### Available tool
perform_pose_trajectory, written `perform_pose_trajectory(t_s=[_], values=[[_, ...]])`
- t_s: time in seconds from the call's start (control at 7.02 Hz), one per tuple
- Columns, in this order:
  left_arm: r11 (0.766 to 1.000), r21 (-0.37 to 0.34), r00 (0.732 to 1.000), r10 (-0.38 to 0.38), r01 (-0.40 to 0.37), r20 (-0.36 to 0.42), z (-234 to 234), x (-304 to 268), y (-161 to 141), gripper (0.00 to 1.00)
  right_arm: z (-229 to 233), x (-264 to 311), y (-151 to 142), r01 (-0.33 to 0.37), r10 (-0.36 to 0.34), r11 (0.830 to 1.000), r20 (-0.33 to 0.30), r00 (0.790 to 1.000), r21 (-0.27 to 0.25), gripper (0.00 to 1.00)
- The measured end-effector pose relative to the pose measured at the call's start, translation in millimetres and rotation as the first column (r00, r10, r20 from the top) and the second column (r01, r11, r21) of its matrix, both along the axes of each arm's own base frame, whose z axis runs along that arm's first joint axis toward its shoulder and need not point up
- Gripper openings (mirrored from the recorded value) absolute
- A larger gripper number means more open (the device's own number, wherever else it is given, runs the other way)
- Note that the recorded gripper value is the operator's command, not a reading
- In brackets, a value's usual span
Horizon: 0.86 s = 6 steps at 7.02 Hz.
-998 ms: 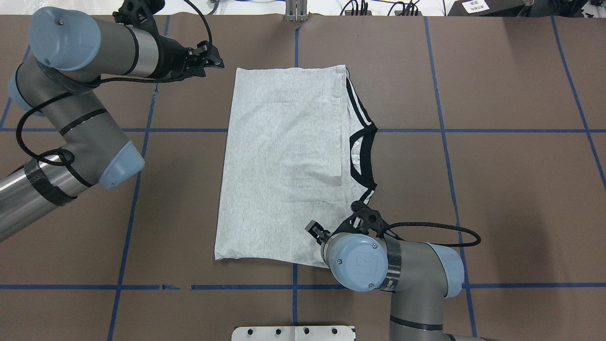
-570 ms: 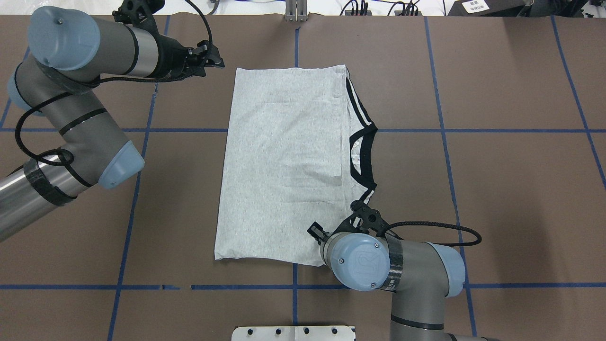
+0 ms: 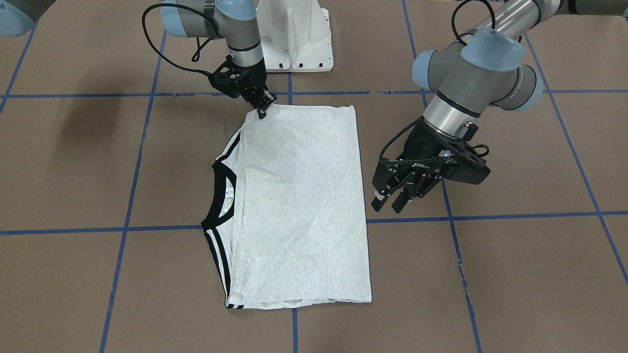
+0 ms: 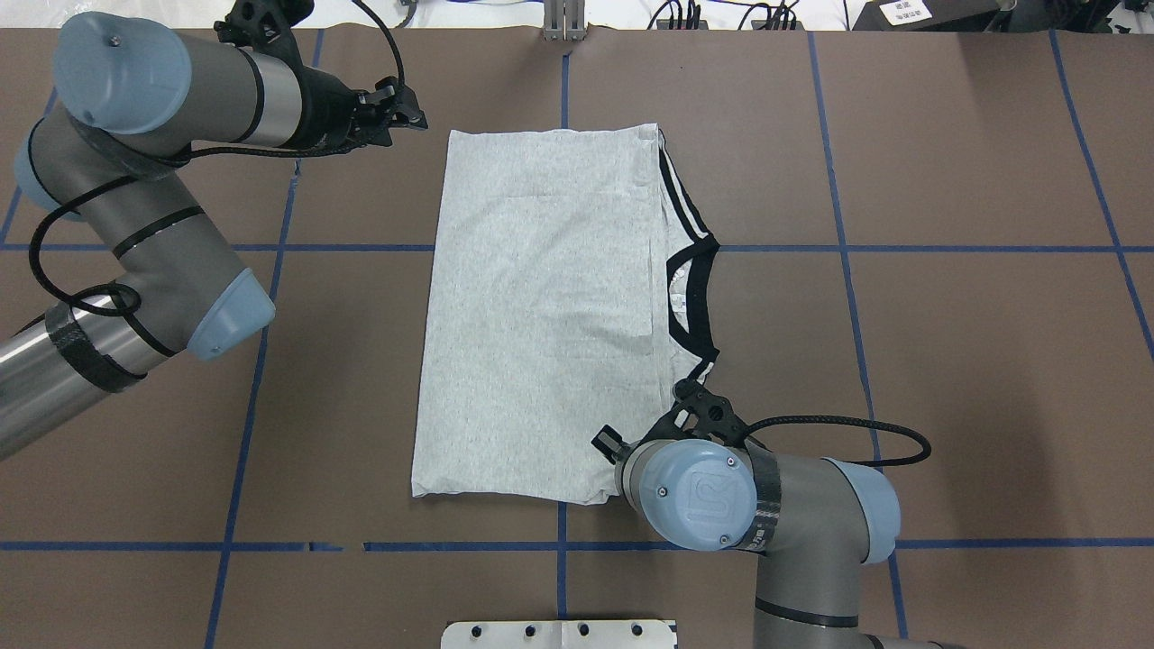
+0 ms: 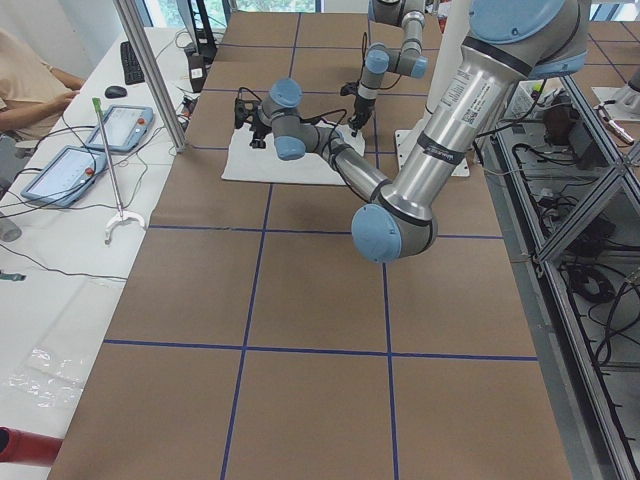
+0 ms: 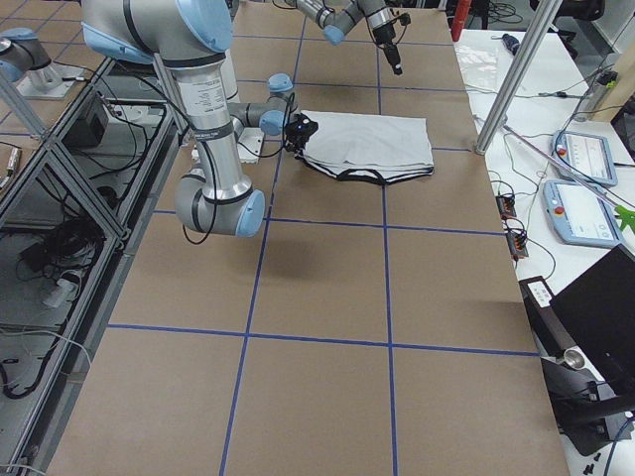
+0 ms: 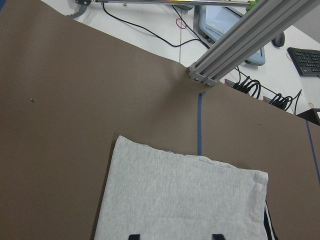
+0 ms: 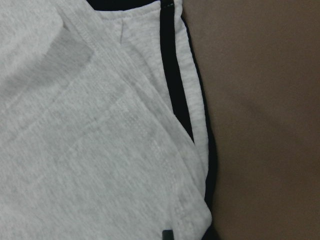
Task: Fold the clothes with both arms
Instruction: 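Bring the left gripper to the other near corner of the shirt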
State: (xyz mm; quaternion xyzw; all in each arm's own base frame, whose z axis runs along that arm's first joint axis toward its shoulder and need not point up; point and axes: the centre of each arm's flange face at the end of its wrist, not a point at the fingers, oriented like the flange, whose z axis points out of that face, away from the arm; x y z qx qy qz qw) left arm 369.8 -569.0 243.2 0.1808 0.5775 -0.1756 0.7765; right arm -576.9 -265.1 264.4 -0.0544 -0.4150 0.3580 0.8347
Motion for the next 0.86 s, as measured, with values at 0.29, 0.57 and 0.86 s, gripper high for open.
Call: perform_pose_trajectory(t_s=[0.29,0.57,0.86], values=[[0.999,-0.041,0.999,0.003,-0.005,-0.039,3.4,-3.1,21.8,0.61,-3.9,24.2,4.7,-0.002,0.001,1.0,0.02,1.0,0.004,0.0],[0.983,-0.173,0.989,0.028,-0.053,-0.142,12.5,13.7,106.9,0.63,-10.3,44.1,9.3,-0.002,0.002,1.0,0.024,1.0,0.005,0.0],[0.941,-0.334,0.99,0.016,-0.061,-0.137,33.5,56.1,208.5,0.66,-13.2,47.5,12.9,0.001,-0.001,1.0,0.025,1.0,0.003,0.0]])
